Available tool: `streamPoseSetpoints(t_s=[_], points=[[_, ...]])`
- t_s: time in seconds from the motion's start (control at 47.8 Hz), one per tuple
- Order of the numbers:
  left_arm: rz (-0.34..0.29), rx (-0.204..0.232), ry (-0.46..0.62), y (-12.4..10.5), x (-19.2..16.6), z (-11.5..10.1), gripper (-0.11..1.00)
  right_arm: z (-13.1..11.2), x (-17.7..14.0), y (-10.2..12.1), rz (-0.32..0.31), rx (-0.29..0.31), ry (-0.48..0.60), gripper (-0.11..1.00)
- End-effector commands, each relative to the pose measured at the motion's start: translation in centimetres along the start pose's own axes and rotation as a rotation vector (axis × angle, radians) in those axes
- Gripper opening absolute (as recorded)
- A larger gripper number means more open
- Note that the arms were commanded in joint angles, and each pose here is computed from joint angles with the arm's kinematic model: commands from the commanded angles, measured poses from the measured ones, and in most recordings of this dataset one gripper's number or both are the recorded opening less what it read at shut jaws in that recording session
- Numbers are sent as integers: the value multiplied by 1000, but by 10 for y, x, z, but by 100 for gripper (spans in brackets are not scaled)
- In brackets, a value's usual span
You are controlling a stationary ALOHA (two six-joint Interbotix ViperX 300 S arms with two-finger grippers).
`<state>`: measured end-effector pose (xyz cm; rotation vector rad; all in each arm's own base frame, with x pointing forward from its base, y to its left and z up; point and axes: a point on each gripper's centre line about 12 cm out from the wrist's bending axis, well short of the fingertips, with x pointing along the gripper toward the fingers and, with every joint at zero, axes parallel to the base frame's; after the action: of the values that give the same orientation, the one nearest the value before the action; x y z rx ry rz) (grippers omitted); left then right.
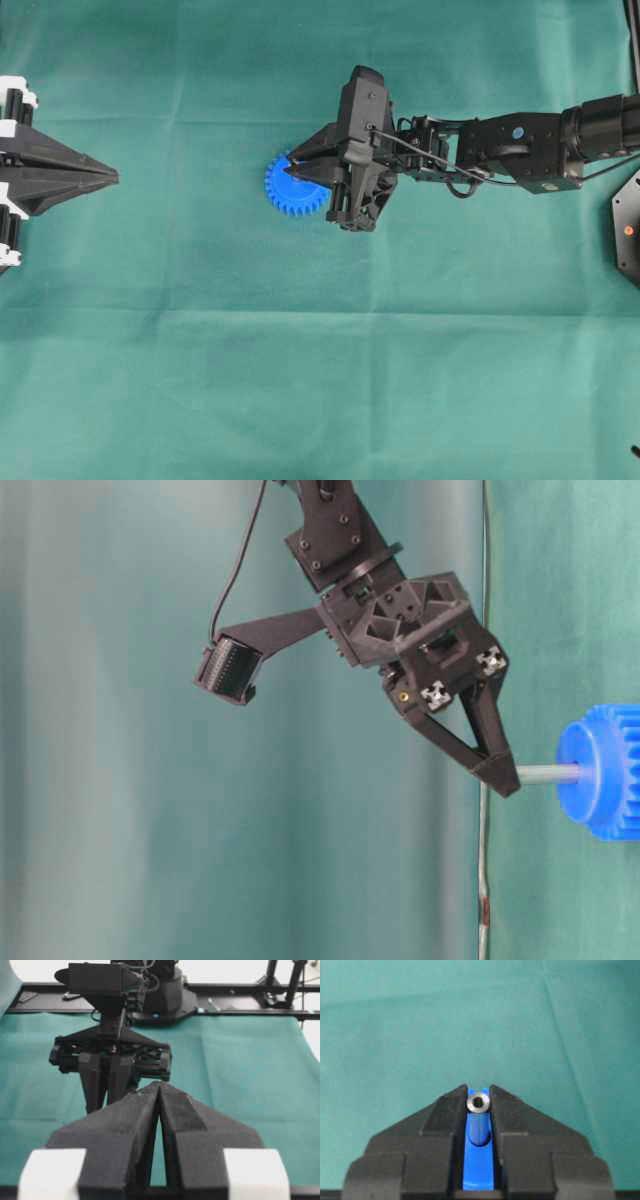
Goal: Insert the shaft placed at a random location into the center hole of the medium gear at another random location.
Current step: 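Align the held shaft above the gear's center hole and lower it in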
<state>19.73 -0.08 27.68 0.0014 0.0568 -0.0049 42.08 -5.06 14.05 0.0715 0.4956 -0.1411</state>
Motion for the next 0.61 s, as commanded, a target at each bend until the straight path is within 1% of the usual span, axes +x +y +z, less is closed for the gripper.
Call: streamPoseSetpoints(t_s=[0.0, 0.334, 0.585], points=[[3, 3, -26, 1, 1, 10, 0, 8, 0, 2, 4, 10, -35, 13], [3, 3, -20, 1, 2, 9, 0, -9, 12, 5, 8, 21, -3, 13], [3, 4, -15, 1, 2, 8, 0, -11, 13, 5, 9, 20, 2, 13]])
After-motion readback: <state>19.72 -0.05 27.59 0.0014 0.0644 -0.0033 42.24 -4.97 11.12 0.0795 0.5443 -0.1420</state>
